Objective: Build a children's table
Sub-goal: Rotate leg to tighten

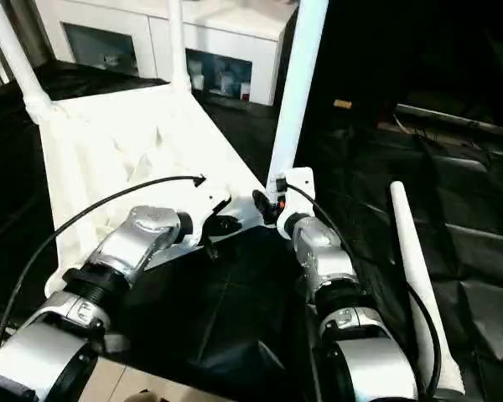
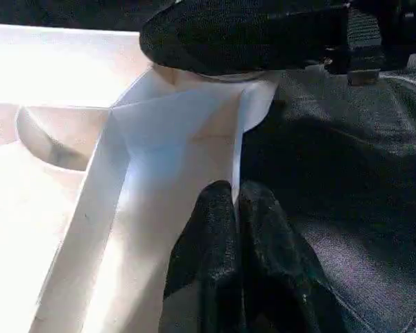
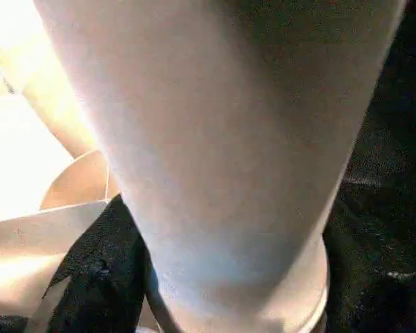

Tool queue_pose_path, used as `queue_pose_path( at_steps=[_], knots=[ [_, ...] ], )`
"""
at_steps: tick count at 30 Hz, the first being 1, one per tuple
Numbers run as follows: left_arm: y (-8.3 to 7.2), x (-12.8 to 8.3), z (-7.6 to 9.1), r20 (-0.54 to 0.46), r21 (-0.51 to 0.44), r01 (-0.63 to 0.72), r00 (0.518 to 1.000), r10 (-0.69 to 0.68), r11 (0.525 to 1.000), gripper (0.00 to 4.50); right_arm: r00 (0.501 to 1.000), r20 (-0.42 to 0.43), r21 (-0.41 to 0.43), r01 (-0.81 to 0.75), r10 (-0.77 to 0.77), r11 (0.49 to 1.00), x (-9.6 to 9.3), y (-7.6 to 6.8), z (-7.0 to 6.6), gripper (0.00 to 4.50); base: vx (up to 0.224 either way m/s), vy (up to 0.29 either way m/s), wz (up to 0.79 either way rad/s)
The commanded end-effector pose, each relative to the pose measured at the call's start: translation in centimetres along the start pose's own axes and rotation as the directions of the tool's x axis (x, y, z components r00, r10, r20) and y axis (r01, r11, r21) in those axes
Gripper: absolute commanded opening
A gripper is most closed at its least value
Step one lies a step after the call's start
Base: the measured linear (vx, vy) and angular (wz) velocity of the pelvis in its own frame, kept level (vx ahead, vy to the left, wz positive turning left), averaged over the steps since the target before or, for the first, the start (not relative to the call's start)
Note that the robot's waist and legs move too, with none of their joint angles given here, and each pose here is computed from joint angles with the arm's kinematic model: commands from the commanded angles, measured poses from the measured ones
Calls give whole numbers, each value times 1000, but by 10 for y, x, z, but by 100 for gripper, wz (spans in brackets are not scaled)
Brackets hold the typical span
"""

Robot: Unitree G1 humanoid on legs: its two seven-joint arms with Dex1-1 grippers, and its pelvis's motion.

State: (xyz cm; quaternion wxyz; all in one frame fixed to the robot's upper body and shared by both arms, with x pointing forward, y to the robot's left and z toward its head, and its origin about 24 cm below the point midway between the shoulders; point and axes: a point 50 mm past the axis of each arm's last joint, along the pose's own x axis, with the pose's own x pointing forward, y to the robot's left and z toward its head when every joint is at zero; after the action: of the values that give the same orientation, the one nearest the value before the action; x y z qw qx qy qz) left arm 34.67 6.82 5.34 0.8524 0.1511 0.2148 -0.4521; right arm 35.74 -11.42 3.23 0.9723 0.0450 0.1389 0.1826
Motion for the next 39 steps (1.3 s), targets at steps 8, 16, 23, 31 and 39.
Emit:
queue_pose_path(
  at_steps=[8, 16, 23, 31, 39],
  knots=[
    [6, -11, 0, 91, 7, 54, 994, -54, 999, 0, 950, -24, -79, -313, 312, 947, -6, 14, -1, 376, 0, 0, 0],
    [13, -40, -14, 83, 42, 206, 974, -209, 978, 0, 887, -68, -140, -461, 456, 876, -24, -10, 5, 376, 0, 0, 0],
    [11, -54, -18, 95, 55, 293, 950, -297, 955, 0, 830, -93, -135, -558, 550, 819, -31, -11, 5, 361, 0, 0, 0],
    [10, -56, -21, 85, 52, 303, 948, -307, 951, 0, 790, -137, -131, -612, 597, 780, -34, -6, -1, 288, 0, 0, 0],
    [14, -50, -23, 61, 25, 223, 973, -224, 975, 0, 839, -162, -118, -539, 519, 834, -32, -9, -12, 267, 0, 0, 0]
  ],
)
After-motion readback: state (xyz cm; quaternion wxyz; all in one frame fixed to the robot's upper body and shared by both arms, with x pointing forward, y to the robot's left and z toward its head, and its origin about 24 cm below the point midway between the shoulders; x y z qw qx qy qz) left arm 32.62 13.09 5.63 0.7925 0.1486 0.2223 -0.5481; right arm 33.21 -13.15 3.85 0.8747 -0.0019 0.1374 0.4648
